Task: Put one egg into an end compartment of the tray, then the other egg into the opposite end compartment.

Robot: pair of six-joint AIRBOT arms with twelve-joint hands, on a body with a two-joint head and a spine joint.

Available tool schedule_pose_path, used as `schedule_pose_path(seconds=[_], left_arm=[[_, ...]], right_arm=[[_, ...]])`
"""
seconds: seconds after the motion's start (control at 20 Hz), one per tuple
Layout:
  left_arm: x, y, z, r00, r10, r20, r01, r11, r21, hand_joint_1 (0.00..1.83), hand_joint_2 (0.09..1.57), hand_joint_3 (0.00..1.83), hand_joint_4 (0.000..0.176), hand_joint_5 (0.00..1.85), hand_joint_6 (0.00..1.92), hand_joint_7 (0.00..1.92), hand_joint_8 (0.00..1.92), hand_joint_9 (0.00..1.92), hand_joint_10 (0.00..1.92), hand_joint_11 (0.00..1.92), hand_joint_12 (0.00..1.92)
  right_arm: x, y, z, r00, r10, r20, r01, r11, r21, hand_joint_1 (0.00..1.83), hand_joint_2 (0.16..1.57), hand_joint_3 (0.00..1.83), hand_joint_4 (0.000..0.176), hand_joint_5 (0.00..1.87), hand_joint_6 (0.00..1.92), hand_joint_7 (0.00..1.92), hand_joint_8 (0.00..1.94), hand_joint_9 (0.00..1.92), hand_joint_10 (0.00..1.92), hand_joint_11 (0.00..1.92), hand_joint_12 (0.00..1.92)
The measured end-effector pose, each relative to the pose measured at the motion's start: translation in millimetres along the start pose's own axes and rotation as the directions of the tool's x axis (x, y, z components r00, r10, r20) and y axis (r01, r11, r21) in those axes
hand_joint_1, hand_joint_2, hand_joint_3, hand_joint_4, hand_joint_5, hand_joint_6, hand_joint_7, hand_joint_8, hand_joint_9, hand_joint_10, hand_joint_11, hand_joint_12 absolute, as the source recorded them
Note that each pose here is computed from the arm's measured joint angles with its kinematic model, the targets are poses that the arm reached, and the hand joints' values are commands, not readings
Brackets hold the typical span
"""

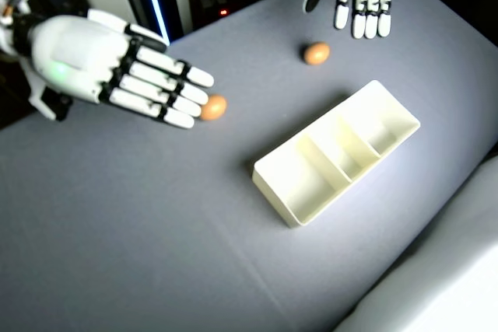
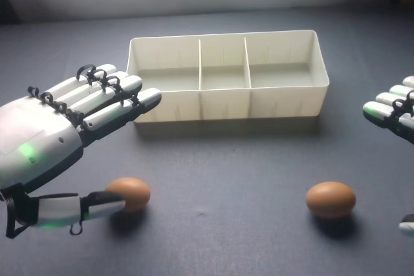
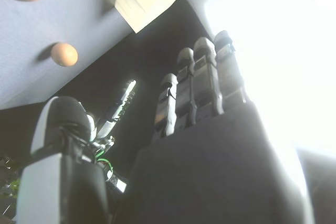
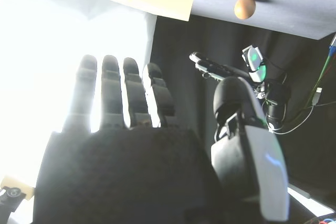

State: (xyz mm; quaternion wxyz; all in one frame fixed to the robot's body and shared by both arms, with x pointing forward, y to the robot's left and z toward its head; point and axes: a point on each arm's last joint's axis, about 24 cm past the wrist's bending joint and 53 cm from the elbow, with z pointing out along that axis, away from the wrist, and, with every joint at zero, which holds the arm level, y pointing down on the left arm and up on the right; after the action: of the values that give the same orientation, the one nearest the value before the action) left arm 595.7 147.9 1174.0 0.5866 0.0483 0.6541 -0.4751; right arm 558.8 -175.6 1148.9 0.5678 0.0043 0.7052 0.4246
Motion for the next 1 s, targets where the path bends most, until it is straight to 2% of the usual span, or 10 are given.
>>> schedule_pose_path(seconds=[0.2, 0.3, 0.35, 0.45, 0.6, 0.7, 0.75, 0.9, 0.95, 1.0], left_arm=[[4.6, 4.0, 1, 0.9996, -0.026, -0.010, 0.026, 0.9996, -0.009, 0.66, 1.02, 0.01, 0.101, 0.00, 0.00, 0.00, 0.00, 0.00, 0.00, 0.00, 0.00], [11.6, 5.8, 2, 0.9985, -0.038, -0.040, 0.038, 0.9992, -0.012, 0.68, 1.06, 0.02, 0.058, 0.00, 0.00, 0.00, 0.00, 0.02, 0.01, 0.05, 0.02], [17.0, 8.6, 2, 0.9974, -0.044, -0.057, 0.043, 0.9988, -0.022, 0.64, 1.08, 0.03, 0.070, 0.00, 0.00, 0.00, 0.00, 0.02, 0.01, 0.01, 0.01], [30.5, 16.4, 3, 0.9939, -0.047, -0.100, 0.042, 0.9979, -0.050, 0.66, 1.10, 0.03, 0.054, 0.00, 0.00, 0.00, 0.00, 0.01, 0.00, 0.03, 0.02], [40.6, 27.2, 6, 0.9898, -0.049, -0.134, 0.038, 0.9961, -0.079, 0.76, 1.13, 0.00, 0.046, 0.00, 0.00, 0.02, 0.00, 0.05, 0.01, 0.00, 1.04], [47.0, 34.4, 9, 0.9874, -0.056, -0.148, 0.041, 0.9940, -0.102, 0.82, 1.12, 0.00, 0.076, 0.00, 0.00, 0.06, 0.01, 0.11, 0.06, 0.00, 1.49], [52.5, 37.6, 9, 0.9850, -0.060, -0.162, 0.042, 0.9927, -0.113, 0.84, 1.10, 0.00, 0.070, 0.01, 0.00, 0.10, 0.00, 0.02, 0.38, 0.00, 1.65], [69.2, 46.9, 12, 0.9761, -0.073, -0.204, 0.044, 0.9886, -0.144, 0.89, 1.10, 0.00, 0.049, 0.09, 0.03, 0.18, 0.03, 0.00, 0.62, 0.00, 1.72], [70.2, 49.9, 14, 0.9758, -0.072, -0.207, 0.041, 0.9880, -0.149, 0.94, 1.09, 0.00, 0.015, 0.16, 0.07, 0.23, 0.04, 0.00, 0.72, 0.00, 1.73], [70.9, 52.2, 14, 0.9751, -0.073, -0.209, 0.040, 0.9870, -0.155, 0.97, 1.09, 0.00, 0.000, 0.29, 0.13, 0.34, 0.08, 0.06, 0.89, 0.00, 1.73]], right_arm=[[3, -4.9, -1, 1.000, 0.010, -0.002, -0.010, 1.000, 0.018, 0.56, 1.03, 0.08, 0.000, 0.00, 0.00, 0.00, 0.00, 0.00, 0.00, 0.00, 0.00], [4, -5.4, -2, 1.000, 0.011, -0.006, -0.011, 1.000, 0.019, 0.54, 1.05, 0.08, 0.000, 0.00, 0.00, 0.00, 0.00, 0.00, 0.00, 0.00, 0.00], [5, -5.6, -2, 1.000, 0.013, -0.005, -0.013, 1.000, 0.020, 0.51, 1.05, 0.08, 0.000, 0.00, 0.00, 0.00, 0.00, 0.00, 0.00, 0.00, 0.00], [5, -6.5, -2, 1.000, 0.017, -0.002, -0.017, 1.000, 0.023, 0.51, 1.06, 0.08, 0.000, 0.00, 0.00, 0.00, 0.00, 0.00, 0.00, 0.00, 0.00], [8, -6.1, -1, 1.000, 0.029, -0.002, -0.029, 0.999, 0.021, 0.53, 1.06, 0.07, 0.000, 0.00, 0.00, 0.00, 0.00, 0.00, 0.00, 0.00, 0.00], [8, -6.1, 0, 0.999, 0.035, 0.002, -0.035, 0.999, 0.018, 0.55, 1.08, 0.07, 0.000, 0.00, 0.00, 0.00, 0.00, 0.00, 0.00, 0.00, 0.00], [9, -6.9, 0, 0.999, 0.043, 0.006, -0.043, 0.999, 0.021, 0.54, 1.08, 0.07, 0.000, 0.00, 0.00, 0.00, 0.00, 0.00, 0.00, 0.00, 0.00], [8, -9.0, 0, 0.999, 0.046, 0.010, -0.047, 0.999, 0.025, 0.58, 1.10, 0.06, 0.000, 0.00, 0.00, 0.00, 0.00, 0.00, 0.00, 0.00, 0.00], [8, -8.8, 0, 0.999, 0.047, 0.010, -0.047, 0.999, 0.024, 0.58, 1.10, 0.06, 0.000, 0.00, 0.00, 0.00, 0.00, 0.00, 0.00, 0.00, 0.00], [8, -8.7, 0, 0.999, 0.047, 0.010, -0.047, 0.999, 0.024, 0.58, 1.11, 0.06, 0.000, 0.00, 0.00, 0.00, 0.00, 0.00, 0.00, 0.00, 0.00]])
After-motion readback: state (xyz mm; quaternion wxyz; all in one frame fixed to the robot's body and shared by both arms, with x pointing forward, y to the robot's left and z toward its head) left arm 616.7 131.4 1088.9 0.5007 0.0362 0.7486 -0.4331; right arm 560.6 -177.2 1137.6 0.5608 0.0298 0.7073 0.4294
